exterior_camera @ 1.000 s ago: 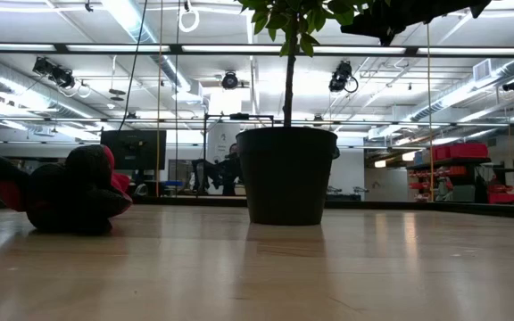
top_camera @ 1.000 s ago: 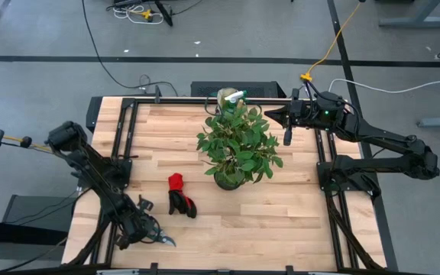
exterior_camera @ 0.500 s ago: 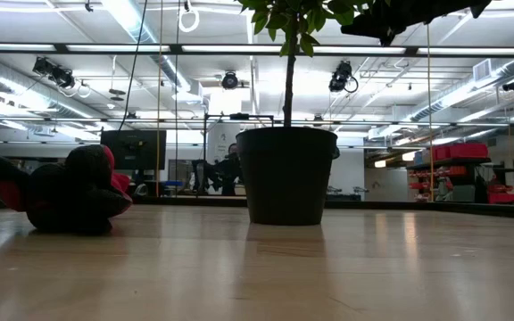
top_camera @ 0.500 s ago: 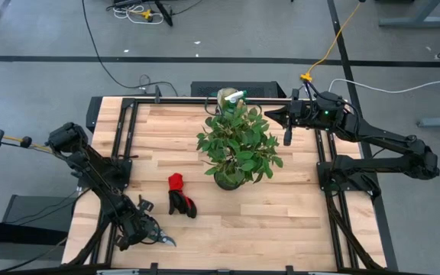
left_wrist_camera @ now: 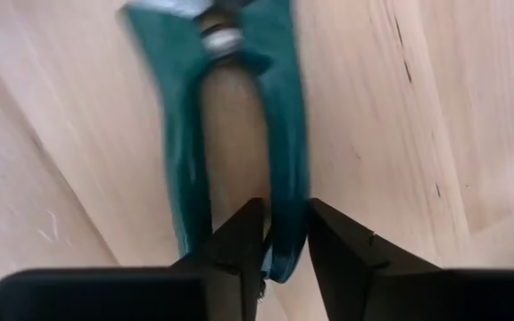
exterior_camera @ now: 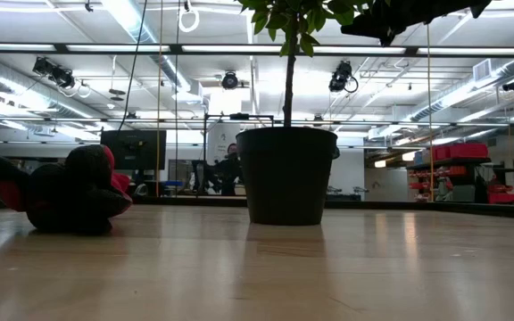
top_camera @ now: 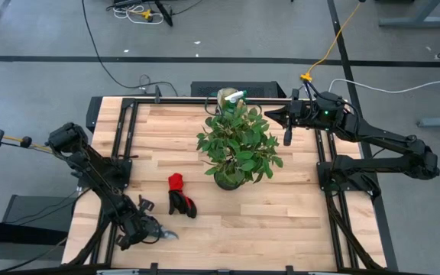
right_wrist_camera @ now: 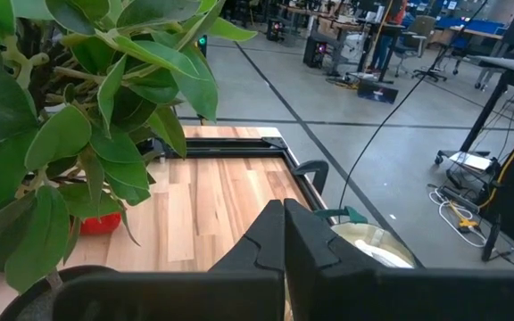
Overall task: Pick & Place Garden tools in Gardening bag
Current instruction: Put the green shear scissor into the gardening bag
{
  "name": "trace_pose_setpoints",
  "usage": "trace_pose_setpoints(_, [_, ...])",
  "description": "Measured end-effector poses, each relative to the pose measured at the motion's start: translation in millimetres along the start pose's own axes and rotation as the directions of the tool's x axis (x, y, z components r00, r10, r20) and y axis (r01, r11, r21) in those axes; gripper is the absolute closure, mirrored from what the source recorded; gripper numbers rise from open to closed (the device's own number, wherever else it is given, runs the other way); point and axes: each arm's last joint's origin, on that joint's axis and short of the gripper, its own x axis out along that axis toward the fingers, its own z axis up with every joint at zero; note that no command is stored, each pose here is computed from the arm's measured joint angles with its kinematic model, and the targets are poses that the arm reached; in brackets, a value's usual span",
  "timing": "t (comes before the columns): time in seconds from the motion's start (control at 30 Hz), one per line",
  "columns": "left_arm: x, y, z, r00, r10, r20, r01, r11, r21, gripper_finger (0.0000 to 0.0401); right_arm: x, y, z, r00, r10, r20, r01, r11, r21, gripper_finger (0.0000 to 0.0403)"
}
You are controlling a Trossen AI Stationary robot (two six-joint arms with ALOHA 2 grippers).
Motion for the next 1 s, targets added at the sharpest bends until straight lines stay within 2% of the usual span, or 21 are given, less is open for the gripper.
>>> trace_pose_setpoints(0.2, [0, 0, 0, 1.000, -0.001, -0.001, 0.001, 1.000, -0.001, 0.0338, 0, 0, 0, 1.000, 0.000, 0.000, 0.000, 1.000, -0.001, 0.0403])
trace_pose_setpoints(0.53, [-4, -2, 6, 1.000, -0.015, 0.013, 0.016, 0.997, -0.081, 0.0346, 0, 0, 0, 1.000, 0.000, -0.001, 0.000, 1.000, -0.020, 0.0403])
trace_pose_setpoints(0.73, [-23, -14, 22, 0.999, -0.039, 0.018, 0.040, 0.996, -0.077, 0.0346, 0, 0, 0, 1.000, 0.001, 0.000, -0.001, 0.998, -0.061, 0.0403])
trace_pose_setpoints(1.0, [-65, -34, 50, 0.997, -0.035, 0.067, 0.040, 0.997, -0.070, 0.0346, 0, 0, 0, 1.000, 0.000, 0.002, 0.000, 0.998, -0.063, 0.0403])
